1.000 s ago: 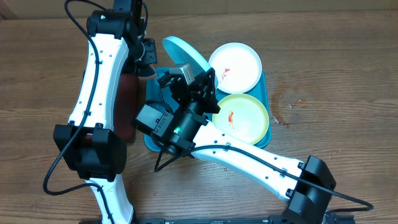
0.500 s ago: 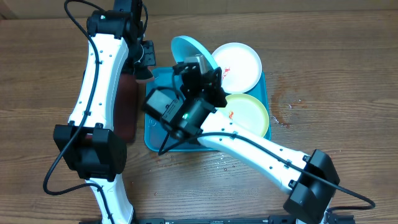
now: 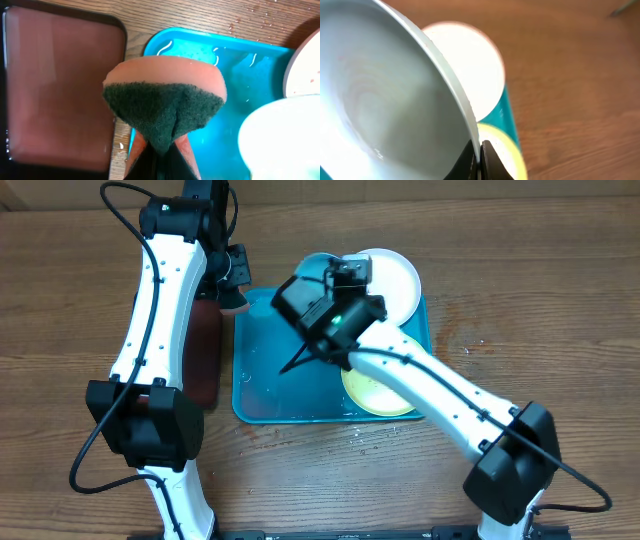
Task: Clean dirty plates on tray and stack at the side
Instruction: 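Lift the light-blue plate with the right gripper and tilt it up, then move the plate right off the tray and set it on the table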
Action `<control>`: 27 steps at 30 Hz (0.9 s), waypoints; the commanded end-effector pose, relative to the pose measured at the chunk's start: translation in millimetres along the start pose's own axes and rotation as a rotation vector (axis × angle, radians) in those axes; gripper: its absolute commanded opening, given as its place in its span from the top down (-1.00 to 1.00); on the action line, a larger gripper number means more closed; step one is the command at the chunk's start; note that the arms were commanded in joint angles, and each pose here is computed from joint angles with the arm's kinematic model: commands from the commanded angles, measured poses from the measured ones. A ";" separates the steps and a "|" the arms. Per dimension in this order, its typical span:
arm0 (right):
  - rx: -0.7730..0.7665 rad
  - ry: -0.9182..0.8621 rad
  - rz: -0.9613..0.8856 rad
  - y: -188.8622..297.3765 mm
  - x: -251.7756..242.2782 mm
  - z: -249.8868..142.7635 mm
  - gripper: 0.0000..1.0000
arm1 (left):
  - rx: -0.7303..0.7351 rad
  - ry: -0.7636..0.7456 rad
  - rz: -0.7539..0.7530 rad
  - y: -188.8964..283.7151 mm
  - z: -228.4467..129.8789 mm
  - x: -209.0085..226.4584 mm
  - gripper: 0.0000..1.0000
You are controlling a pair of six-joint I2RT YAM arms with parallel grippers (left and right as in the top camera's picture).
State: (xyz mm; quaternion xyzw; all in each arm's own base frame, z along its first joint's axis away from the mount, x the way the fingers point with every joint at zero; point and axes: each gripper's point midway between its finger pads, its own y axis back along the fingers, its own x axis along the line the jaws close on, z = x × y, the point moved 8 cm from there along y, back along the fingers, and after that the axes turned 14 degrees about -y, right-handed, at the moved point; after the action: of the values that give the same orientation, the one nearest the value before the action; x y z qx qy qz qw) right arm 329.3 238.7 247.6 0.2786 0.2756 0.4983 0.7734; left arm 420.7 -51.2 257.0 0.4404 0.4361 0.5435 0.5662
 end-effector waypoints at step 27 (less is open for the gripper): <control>0.711 -0.747 0.111 -154.6 -268.0 65.3 0.93 | -0.013 -0.056 -0.043 6.3 -1.2 -5.7 0.91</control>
State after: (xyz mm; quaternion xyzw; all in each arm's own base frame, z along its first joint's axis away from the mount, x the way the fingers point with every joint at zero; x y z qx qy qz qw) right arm 388.4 -57.0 220.1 0.7062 0.1206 0.2919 0.6337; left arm 419.8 -54.2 256.9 0.4423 0.4369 0.5267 0.5798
